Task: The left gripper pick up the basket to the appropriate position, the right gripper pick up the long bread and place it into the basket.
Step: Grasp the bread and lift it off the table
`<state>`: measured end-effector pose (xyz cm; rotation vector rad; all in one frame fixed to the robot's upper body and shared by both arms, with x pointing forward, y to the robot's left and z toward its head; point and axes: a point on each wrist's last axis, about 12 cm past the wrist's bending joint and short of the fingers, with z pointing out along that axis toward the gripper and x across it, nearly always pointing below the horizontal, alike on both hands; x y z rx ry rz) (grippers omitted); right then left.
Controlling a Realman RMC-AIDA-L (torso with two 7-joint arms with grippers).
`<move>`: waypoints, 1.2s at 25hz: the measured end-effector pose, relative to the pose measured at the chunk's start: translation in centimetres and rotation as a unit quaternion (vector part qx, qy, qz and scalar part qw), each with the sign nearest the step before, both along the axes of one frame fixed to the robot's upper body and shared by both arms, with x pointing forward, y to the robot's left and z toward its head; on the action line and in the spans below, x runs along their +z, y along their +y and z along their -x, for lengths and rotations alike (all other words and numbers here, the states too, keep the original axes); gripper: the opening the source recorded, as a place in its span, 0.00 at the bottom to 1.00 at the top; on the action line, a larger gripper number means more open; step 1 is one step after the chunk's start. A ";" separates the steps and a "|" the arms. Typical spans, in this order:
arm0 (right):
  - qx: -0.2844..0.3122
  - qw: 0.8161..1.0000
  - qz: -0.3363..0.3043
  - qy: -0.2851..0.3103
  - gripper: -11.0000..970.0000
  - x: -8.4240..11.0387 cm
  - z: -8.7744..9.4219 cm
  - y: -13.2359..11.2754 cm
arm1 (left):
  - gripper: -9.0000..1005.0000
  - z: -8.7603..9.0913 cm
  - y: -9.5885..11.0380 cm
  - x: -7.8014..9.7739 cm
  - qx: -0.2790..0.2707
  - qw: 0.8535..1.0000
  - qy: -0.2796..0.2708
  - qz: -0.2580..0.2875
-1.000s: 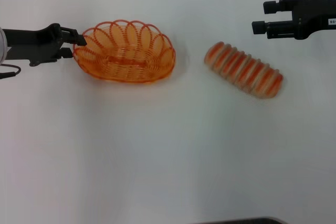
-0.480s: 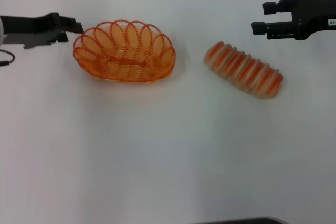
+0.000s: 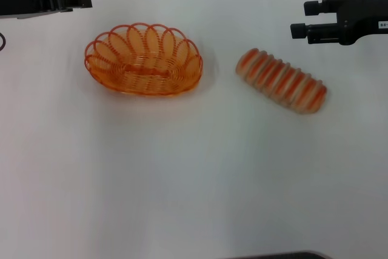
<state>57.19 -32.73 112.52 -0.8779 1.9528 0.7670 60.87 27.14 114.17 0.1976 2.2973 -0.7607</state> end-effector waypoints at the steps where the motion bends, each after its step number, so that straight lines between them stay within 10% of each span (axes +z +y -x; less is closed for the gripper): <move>1: -0.001 1.000 -0.001 0.001 0.75 0.0 0.0 0.0 | 0.48 0.0 0.0 0.0 -0.006 1.000 -0.006 -0.005; 30: -0.011 1.000 0.006 0.002 0.75 -0.3 0.4 -0.8 | 0.48 5.5 0.9 0.8 -0.320 0.940 -0.119 -0.002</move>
